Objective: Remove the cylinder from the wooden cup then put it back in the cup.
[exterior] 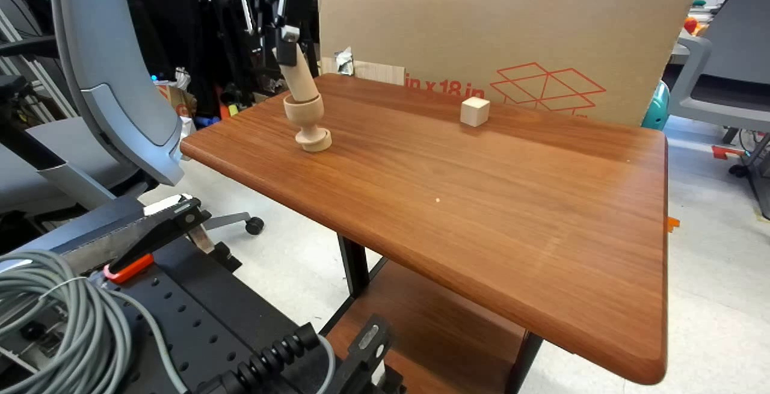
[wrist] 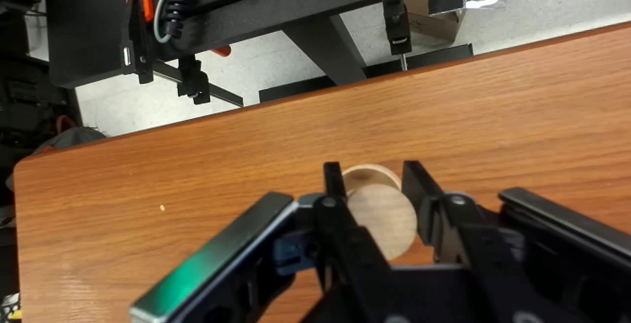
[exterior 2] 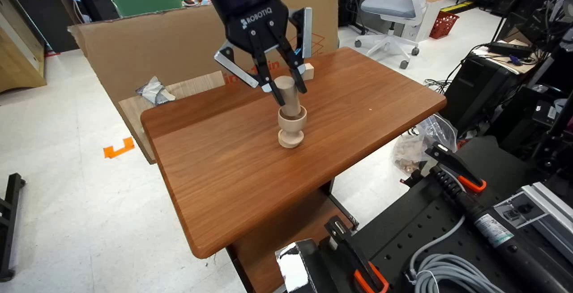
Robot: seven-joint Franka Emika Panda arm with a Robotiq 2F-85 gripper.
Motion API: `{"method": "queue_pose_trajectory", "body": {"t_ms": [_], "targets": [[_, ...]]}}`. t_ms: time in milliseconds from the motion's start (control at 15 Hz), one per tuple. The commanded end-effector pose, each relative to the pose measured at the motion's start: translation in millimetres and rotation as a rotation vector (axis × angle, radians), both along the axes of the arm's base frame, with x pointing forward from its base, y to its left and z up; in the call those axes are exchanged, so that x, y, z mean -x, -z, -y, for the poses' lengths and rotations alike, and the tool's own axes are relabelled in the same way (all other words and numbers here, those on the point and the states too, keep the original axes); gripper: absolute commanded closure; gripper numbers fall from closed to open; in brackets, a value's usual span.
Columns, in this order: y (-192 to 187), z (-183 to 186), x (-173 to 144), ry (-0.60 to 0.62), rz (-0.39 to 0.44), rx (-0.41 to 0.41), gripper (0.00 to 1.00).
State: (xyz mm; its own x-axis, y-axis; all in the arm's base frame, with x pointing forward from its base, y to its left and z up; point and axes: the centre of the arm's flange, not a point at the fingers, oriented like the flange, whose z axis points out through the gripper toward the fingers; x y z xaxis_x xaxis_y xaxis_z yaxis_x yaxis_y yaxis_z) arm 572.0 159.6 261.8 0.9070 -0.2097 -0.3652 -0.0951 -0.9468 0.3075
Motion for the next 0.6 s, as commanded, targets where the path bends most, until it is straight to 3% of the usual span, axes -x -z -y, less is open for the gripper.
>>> {"method": "queue_pose_trajectory", "body": {"t_ms": [0,467,533], "targets": [[2.9,-4.5,0.5,0.005,0.005,0.000,0.90],[5.6,-6.6,1.5,0.007,-0.002,-0.006,0.90],[6.3,-6.9,1.3,0.016,0.003,-0.012,0.40]]}}
